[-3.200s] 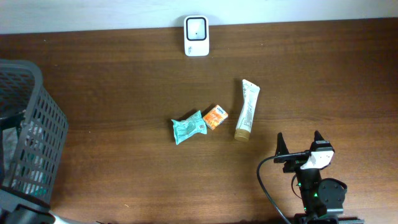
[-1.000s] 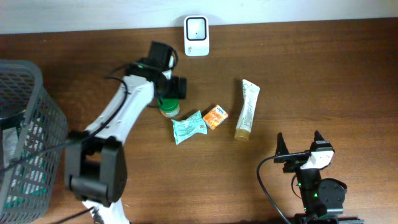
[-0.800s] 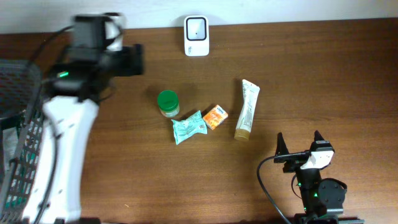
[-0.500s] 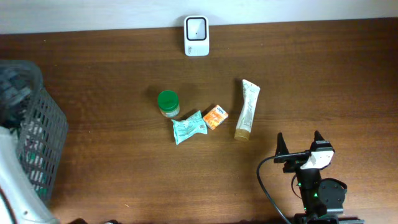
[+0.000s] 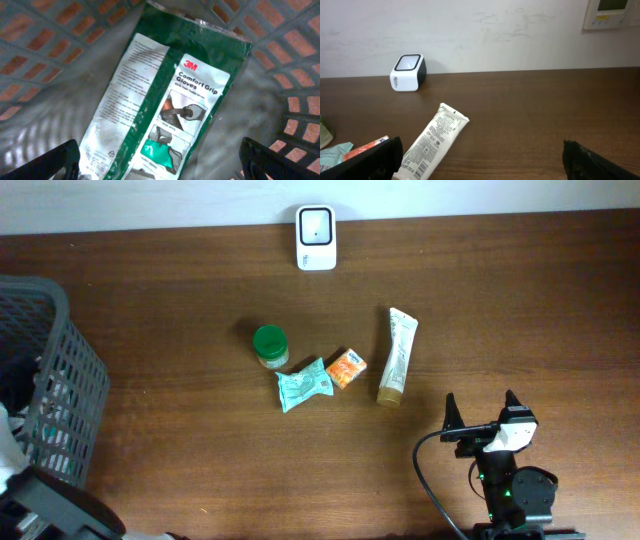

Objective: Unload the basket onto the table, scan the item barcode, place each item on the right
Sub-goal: 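Grasp the green 3M glove package in the basket with the left gripper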

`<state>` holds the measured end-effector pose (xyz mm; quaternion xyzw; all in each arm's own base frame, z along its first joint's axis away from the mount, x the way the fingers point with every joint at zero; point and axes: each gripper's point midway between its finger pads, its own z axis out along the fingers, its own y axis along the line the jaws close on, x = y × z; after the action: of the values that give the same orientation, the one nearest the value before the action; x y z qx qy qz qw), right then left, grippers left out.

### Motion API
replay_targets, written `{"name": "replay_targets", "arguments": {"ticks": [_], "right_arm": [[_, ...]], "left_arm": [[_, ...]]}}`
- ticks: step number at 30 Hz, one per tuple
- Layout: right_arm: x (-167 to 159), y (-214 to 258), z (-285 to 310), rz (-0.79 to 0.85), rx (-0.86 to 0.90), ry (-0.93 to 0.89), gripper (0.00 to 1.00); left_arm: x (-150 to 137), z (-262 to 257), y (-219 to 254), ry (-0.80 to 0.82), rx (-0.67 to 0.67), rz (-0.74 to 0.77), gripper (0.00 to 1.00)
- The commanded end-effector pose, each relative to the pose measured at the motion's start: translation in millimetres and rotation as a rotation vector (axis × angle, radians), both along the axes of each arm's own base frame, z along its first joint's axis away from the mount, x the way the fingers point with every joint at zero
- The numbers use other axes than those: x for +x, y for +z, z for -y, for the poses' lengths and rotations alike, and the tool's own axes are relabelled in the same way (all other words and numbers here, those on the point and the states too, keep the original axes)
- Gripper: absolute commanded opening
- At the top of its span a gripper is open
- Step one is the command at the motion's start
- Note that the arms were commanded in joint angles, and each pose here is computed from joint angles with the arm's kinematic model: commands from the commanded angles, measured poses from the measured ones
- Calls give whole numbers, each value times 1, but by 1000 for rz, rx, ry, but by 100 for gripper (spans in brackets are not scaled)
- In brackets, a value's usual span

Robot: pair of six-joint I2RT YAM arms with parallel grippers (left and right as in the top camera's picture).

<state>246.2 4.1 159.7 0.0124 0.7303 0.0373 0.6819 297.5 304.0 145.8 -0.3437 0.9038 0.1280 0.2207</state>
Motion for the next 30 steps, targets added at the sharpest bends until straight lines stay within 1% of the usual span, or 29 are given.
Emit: {"name": "replay_targets", "arguments": {"ticks": [1,4,6,8,10,14,16,18,19,21,22,23,25,26,27,28,30], "right_arm": [[0,-2,-1,-2,-8,4,98],[0,-2,-1,-2,-8,4,98],[0,-2,-1,-2,-8,4,98],[0,-2,-1,-3,-8,4,98],[0,-2,-1,-3,-8,4,99],[0,-2,-1,-2,-8,4,98],[0,-2,-1,-3,-8,4,98],[0,-2,-1,-2,-8,4,98],[0,-2,-1,-3,-8,4,98],[0,-2,-1,-2,-8,4,98],[0,-2,-1,-2,-8,4,98],[0,-2,-1,-2,-8,4,98],[0,-2,-1,-2,-8,4,98],[0,-2,-1,-2,-8,4,99],[0,-2,-1,-2,-8,4,98],[0,-2,-1,-3,-8,4,99],[0,-2,-1,-2,-8,4,98]], "left_arm": [[4,0,-37,-71,-57,-60,100],[3,1,-67,-83,-106,-117,99],[2,2,-84,-101,-131,-150,94],[3,1,-85,-101,-129,-148,91],[3,2,-90,-100,-136,-158,90],[-10,8,-123,-92,-201,-251,88],[-17,9,-133,-84,-213,-295,87],[-20,11,-142,-84,-233,-312,84],[-20,12,-142,-84,-236,-315,76],[-20,12,-142,-84,-235,-314,57],[-20,12,-142,-73,-238,-312,46],[-20,12,-141,-74,-241,-310,29],[-17,9,-132,-63,-237,-302,18],[-12,5,-122,-41,-231,-283,9],[-1,2,-106,-50,-230,-238,4],[9,1,-89,-63,-233,-193,0],[25,-4,-43,-81,-207,-112,0]]}}
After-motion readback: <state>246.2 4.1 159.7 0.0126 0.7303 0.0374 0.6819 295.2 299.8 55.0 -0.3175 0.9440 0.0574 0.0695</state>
